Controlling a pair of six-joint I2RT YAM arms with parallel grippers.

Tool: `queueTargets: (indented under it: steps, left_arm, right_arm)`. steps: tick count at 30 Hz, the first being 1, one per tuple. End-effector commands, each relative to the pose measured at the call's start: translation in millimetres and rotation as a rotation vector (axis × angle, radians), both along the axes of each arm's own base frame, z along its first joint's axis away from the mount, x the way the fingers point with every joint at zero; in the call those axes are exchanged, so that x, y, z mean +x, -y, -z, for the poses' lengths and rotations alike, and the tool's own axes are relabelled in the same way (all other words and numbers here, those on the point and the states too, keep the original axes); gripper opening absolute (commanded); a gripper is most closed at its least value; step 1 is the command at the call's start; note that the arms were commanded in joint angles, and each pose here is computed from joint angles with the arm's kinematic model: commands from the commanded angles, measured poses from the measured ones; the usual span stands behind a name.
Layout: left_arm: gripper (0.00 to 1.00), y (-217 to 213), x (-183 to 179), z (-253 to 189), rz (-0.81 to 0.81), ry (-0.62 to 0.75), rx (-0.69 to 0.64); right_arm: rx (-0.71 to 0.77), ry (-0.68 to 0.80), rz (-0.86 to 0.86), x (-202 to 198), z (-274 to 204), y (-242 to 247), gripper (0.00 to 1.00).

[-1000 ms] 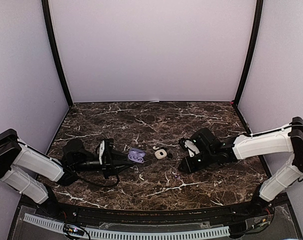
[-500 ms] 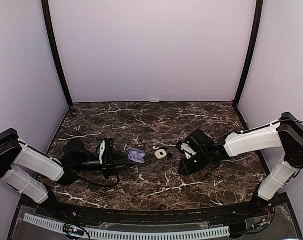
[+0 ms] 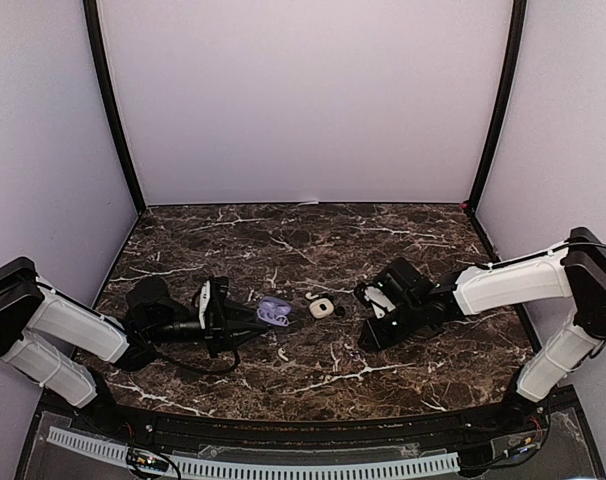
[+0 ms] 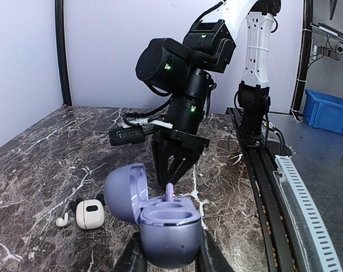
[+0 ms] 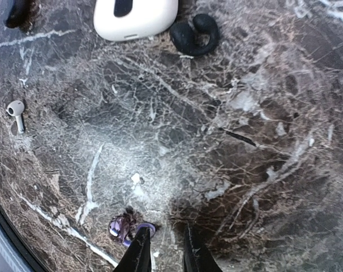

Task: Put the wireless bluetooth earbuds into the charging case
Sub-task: Pick up the left earbud from the center of the board.

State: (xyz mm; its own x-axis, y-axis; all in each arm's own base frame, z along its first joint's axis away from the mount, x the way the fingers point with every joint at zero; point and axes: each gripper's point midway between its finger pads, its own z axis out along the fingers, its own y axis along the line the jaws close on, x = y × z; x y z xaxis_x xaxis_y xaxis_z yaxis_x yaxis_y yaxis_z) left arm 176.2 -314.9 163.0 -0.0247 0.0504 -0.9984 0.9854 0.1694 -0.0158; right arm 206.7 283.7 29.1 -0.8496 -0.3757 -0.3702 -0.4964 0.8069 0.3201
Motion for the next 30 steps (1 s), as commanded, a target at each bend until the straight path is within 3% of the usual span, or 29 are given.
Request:
queueTargets:
  steps: [1, 21, 27, 30]
  left_arm:
    - [0.02, 1, 3, -11, 0.005, 0.03, -0.021]
    - [0.02, 1, 2, -12, 0.005, 0.035, -0.025]
    - [0.01, 1, 2, -12, 0.004, 0.034, -0.022]
    - [0.01, 1, 2, -12, 0.003, 0.036, -0.023]
  right_arm:
    - [0.032, 0.058, 0.024, 4, -16, 3, 0.2]
    - [0.02, 0.254, -0.197, -33, -32, -5, 0.12]
    - [0.161, 0.432, -0.198, -30, -69, -13, 0.12]
    - [0.28, 0.577, -0.201, -28, -100, -12, 0.2]
